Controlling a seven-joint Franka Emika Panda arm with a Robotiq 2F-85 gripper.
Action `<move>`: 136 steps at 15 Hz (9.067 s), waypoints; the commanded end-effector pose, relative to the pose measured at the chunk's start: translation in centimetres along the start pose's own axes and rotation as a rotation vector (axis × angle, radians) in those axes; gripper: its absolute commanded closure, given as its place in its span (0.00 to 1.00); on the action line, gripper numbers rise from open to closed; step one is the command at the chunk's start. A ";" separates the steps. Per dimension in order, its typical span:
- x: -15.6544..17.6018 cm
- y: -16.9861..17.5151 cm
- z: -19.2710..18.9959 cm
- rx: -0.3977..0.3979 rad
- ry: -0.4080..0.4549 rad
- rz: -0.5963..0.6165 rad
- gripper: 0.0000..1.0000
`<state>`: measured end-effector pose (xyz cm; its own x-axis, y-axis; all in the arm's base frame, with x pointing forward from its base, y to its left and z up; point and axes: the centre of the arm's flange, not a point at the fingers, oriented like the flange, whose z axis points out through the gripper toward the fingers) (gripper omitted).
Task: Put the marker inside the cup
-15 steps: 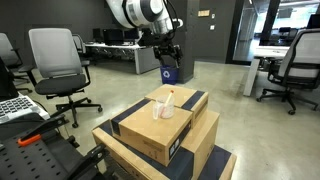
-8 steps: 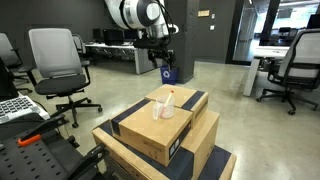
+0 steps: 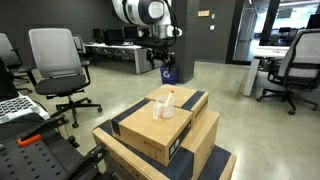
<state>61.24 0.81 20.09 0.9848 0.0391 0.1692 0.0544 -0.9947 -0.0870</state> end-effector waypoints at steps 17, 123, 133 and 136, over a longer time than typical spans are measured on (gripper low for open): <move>-1.2 0.7 -4.5 0.053 -0.157 -0.126 0.00; -3.1 1.5 -5.0 0.002 -0.318 -0.129 0.00; -3.1 1.5 -5.0 0.002 -0.318 -0.129 0.00; -3.1 1.5 -5.0 0.002 -0.318 -0.129 0.00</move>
<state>57.49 -1.30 24.33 0.9720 0.1922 -0.1355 0.1816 -0.9796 -0.0866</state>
